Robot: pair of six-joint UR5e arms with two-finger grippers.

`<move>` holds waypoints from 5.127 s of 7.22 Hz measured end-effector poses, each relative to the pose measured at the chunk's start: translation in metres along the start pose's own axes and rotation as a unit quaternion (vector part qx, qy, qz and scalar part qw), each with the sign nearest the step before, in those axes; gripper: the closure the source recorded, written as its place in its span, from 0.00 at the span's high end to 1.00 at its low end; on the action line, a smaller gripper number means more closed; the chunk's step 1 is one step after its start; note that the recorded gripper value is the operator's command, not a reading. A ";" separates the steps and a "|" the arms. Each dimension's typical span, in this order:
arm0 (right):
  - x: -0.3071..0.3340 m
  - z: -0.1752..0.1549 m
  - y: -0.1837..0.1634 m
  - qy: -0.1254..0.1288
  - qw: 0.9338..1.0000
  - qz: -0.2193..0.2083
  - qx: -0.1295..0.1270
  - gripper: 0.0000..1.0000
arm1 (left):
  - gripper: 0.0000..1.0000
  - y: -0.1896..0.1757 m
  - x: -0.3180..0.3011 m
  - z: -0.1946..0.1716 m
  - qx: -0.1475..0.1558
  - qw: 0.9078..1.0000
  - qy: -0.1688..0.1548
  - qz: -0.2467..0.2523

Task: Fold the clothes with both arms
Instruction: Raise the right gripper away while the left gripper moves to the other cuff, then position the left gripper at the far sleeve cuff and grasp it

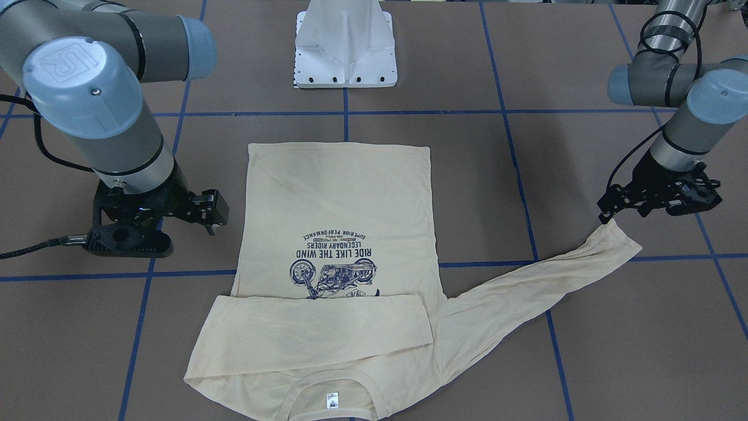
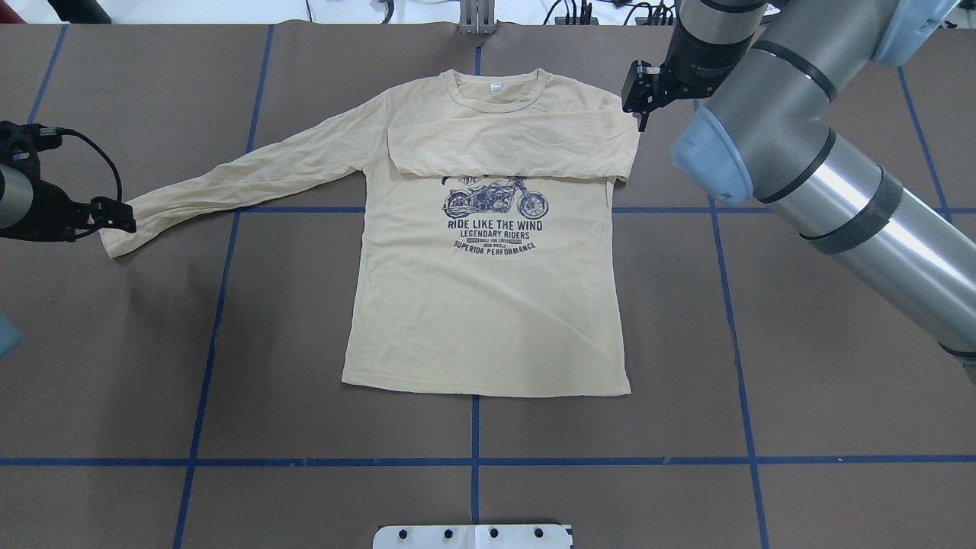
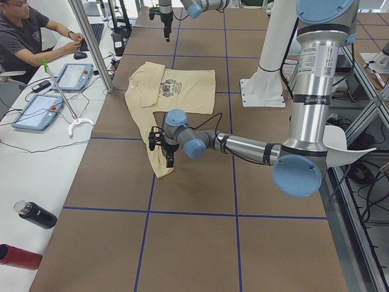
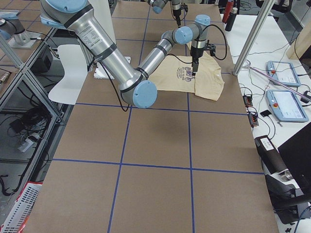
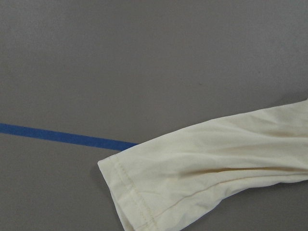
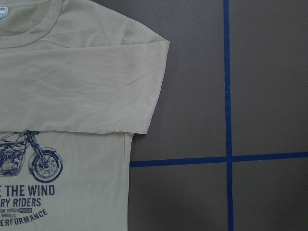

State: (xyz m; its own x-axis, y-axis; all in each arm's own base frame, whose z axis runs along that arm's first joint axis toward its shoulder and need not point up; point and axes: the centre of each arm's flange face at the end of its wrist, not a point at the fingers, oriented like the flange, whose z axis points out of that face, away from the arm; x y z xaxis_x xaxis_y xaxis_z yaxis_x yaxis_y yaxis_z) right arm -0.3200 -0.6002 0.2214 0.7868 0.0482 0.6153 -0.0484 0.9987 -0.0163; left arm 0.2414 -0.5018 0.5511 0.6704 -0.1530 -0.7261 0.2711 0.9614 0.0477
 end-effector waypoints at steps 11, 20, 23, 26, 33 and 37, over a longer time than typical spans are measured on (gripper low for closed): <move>0.010 -0.009 0.013 -0.015 1.000 0.021 0.014 1.00 | 0.81 -0.016 -0.019 0.047 -0.001 0.999 -0.045 0.003; 0.009 -0.012 0.016 -0.018 1.000 0.019 0.016 1.00 | 0.77 -0.023 -0.027 0.043 0.000 0.995 -0.049 0.087; 0.010 -0.011 0.015 -0.017 1.000 0.020 0.015 1.00 | 0.77 -0.027 -0.028 0.043 -0.001 0.992 -0.049 0.116; 0.009 -0.012 0.015 -0.017 1.000 0.020 0.016 1.00 | 0.76 -0.035 -0.025 0.048 -0.002 0.991 -0.050 0.122; 0.012 -0.017 0.014 -0.019 0.999 0.021 0.018 1.00 | 0.76 -0.050 -0.046 0.036 -0.016 0.989 -0.017 0.147; 0.014 -0.020 0.013 -0.019 0.999 0.023 0.020 1.00 | 0.78 -0.049 -0.049 0.042 -0.015 0.989 -0.008 0.148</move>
State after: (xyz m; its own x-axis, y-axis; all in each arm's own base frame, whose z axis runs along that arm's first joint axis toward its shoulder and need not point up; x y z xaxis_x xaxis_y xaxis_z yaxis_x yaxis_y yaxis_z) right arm -0.2977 -0.5867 0.2143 0.7598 0.0936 0.6434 -0.1096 0.9939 -0.0152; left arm 0.2242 -0.5511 0.6129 0.7286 0.1332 -0.6719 0.0398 0.9710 0.2358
